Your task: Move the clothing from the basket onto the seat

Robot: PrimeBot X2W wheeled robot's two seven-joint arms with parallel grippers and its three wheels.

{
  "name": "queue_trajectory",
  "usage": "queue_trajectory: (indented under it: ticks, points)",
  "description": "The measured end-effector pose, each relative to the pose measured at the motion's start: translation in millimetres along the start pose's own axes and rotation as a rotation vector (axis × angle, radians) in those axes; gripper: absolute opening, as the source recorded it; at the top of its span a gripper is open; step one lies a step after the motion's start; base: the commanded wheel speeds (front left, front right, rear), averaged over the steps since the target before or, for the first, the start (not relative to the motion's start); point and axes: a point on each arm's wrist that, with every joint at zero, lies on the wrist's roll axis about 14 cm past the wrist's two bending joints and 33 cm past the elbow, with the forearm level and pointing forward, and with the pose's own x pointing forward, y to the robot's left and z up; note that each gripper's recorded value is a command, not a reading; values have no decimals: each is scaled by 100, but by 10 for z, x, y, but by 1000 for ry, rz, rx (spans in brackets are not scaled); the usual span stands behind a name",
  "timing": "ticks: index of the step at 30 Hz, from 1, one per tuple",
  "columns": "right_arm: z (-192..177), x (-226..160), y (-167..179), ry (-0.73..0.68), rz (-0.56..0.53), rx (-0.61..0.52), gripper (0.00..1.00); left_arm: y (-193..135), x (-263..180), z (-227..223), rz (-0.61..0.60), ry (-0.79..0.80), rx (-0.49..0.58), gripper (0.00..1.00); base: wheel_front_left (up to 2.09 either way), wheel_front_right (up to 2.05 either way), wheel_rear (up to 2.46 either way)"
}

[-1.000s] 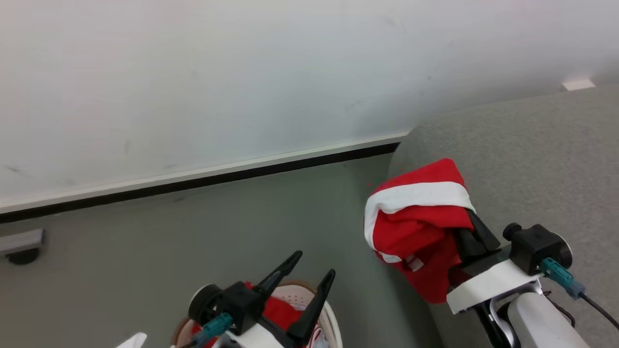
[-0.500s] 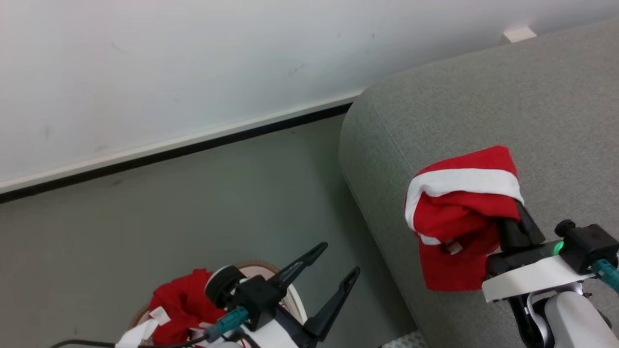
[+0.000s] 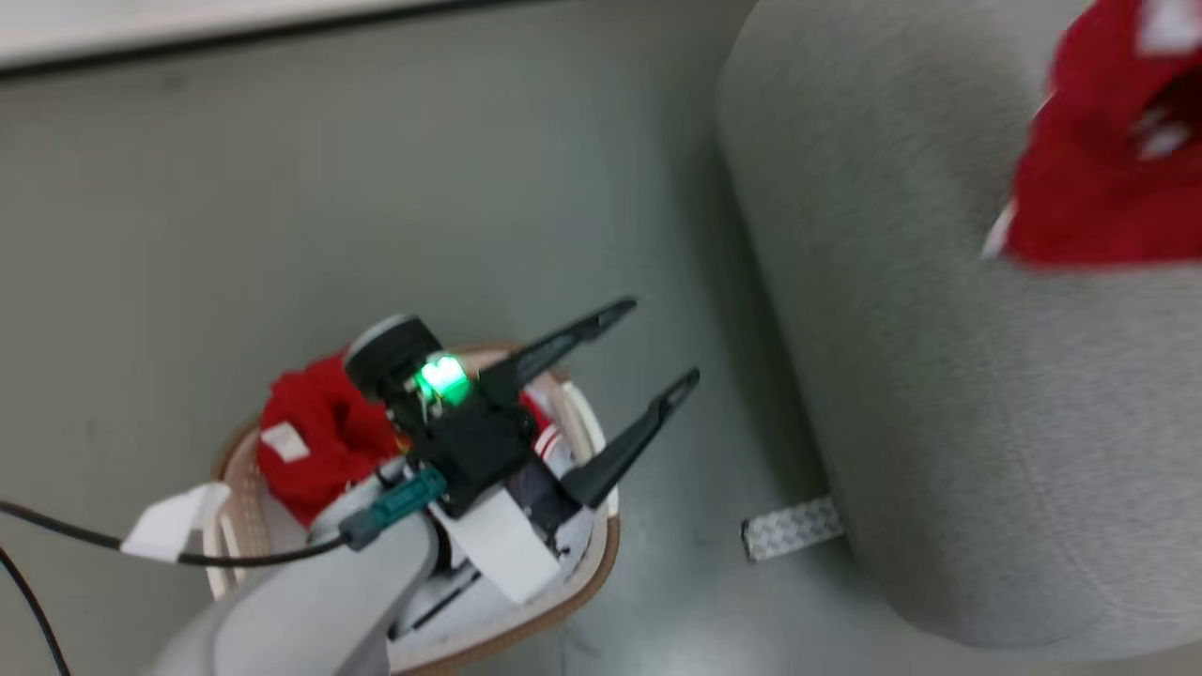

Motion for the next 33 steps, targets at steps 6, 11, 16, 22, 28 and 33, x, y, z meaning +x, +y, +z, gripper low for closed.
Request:
queue_trajectory:
  ticks: [6,11,16,22,28,33]
  points:
    - [-252,584,-337,52,-117,-141,0,385,-76,-294,45,-12,-37,100,0,0,0]
    - [-822,636,-772,174,-274,-219,0,576,-272,-580,105,29,-75,100,0,0,0]
    - [-1682,299,-962,361,-389,-209,71,693,-519,-852,164,100,-103,100,0,0,0]
    - [-2040,-89,-1010,435,-441,-187,100,713,-622,-943,186,136,-110,100,0,0,0]
    - [-2038,-374,-913,454,-395,-182,100,712,-636,-814,216,137,-103,100,0,0,0]
    - [-1878,-663,-825,431,-347,-174,100,639,-650,-636,247,135,-97,100,0,0,0]
